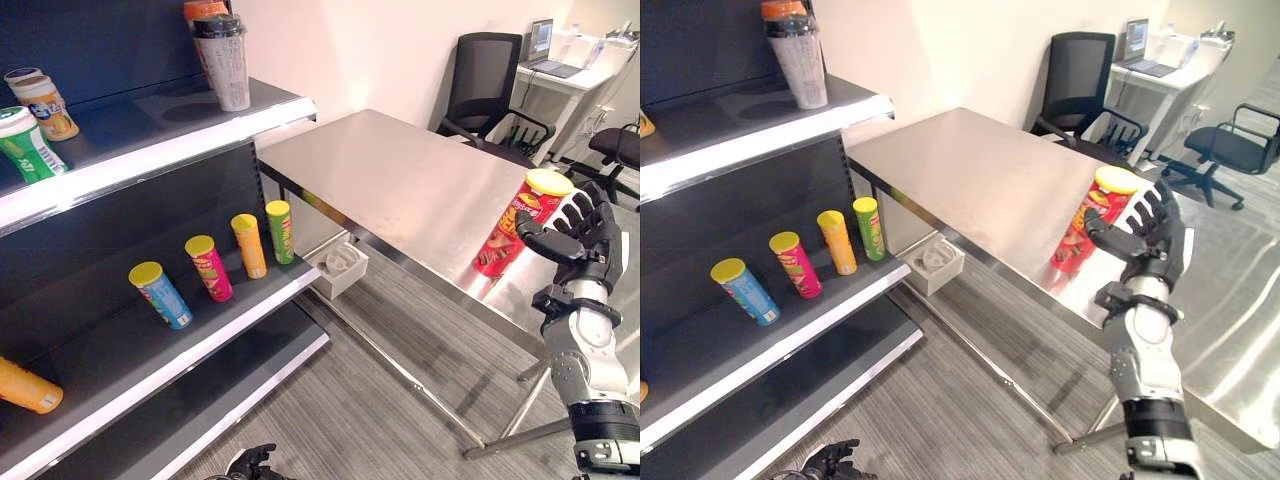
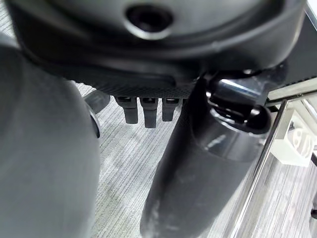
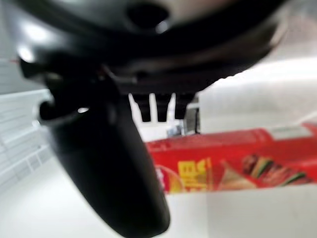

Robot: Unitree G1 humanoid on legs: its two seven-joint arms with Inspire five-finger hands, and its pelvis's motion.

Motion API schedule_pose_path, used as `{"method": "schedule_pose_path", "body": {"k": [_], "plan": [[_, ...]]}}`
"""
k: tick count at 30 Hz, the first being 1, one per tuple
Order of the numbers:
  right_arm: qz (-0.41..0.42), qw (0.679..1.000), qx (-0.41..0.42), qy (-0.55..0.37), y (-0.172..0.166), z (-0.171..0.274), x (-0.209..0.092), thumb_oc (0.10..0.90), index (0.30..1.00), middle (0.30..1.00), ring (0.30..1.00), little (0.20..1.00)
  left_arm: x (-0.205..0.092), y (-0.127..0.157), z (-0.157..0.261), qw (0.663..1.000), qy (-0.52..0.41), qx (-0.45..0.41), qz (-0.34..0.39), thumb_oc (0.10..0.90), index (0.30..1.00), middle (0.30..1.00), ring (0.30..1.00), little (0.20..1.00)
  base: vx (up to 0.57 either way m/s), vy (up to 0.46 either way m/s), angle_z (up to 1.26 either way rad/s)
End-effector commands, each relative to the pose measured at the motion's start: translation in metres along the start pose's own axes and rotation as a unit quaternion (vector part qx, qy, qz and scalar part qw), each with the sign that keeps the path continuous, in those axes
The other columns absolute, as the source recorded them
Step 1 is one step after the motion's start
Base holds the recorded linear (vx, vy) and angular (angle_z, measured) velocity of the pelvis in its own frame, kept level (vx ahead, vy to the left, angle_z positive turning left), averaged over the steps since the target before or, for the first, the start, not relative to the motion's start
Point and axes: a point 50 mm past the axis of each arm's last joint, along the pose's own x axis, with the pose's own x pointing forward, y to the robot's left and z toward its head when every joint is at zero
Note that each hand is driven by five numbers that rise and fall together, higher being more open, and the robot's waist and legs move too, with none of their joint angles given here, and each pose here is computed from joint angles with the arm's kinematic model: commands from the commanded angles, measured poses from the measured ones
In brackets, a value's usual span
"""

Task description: Put the goods on the table back onto the shelves and tidy them up.

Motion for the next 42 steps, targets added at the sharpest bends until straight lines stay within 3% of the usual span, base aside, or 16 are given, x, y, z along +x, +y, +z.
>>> {"method": "schedule_pose_path", "body": {"k": [1,24,25,26,27,35,42], "plan": [[0.028,0.987,0.050,-0.149,0.010,0.073,0.025,0.800,0.900,0.900,0.900,0.900,-0.008,0.008,-0.034,0.998,0.057,0.011,0.006,0.800,0.900,0.900,0.900,0.900,0.00,0.000,0.00],[0.013,0.994,0.024,-0.104,0.012,0.081,0.061,0.800,0.900,0.900,0.900,0.900,-0.011,0.018,-0.039,0.997,0.057,-0.035,0.026,0.800,0.900,0.900,0.900,0.900,0.00,-0.001,0.03],[0.013,0.995,0.022,-0.101,0.013,0.082,0.063,0.593,0.589,0.589,0.589,0.589,-0.011,0.018,-0.040,0.997,0.058,-0.037,0.027,0.800,0.900,0.900,0.900,0.900,0.00,0.000,0.00],[0.011,0.995,0.015,-0.098,0.012,0.082,0.065,0.449,0.373,0.373,0.373,0.373,-0.011,0.019,-0.040,0.997,0.058,-0.037,0.027,0.800,0.900,0.900,0.900,0.900,0.00,0.000,0.00],[0.011,0.995,0.010,-0.094,0.013,0.082,0.066,0.400,0.300,0.300,0.300,0.300,-0.011,0.019,-0.040,0.997,0.058,-0.036,0.026,0.800,0.900,0.900,0.900,0.900,0.00,0.000,0.00],[0.017,0.996,-0.043,-0.073,0.012,0.080,0.072,0.400,0.300,0.300,0.300,0.300,-0.011,0.021,-0.039,0.998,0.057,-0.032,0.024,0.800,0.900,0.900,0.900,0.900,0.00,-0.001,0.01],[0.044,0.989,-0.065,-0.127,0.025,0.092,0.061,0.400,0.300,0.300,0.300,0.300,-0.009,0.020,-0.035,0.998,0.052,-0.030,0.029,0.800,0.900,0.900,0.900,0.900,0.00,0.000,0.00]]}}
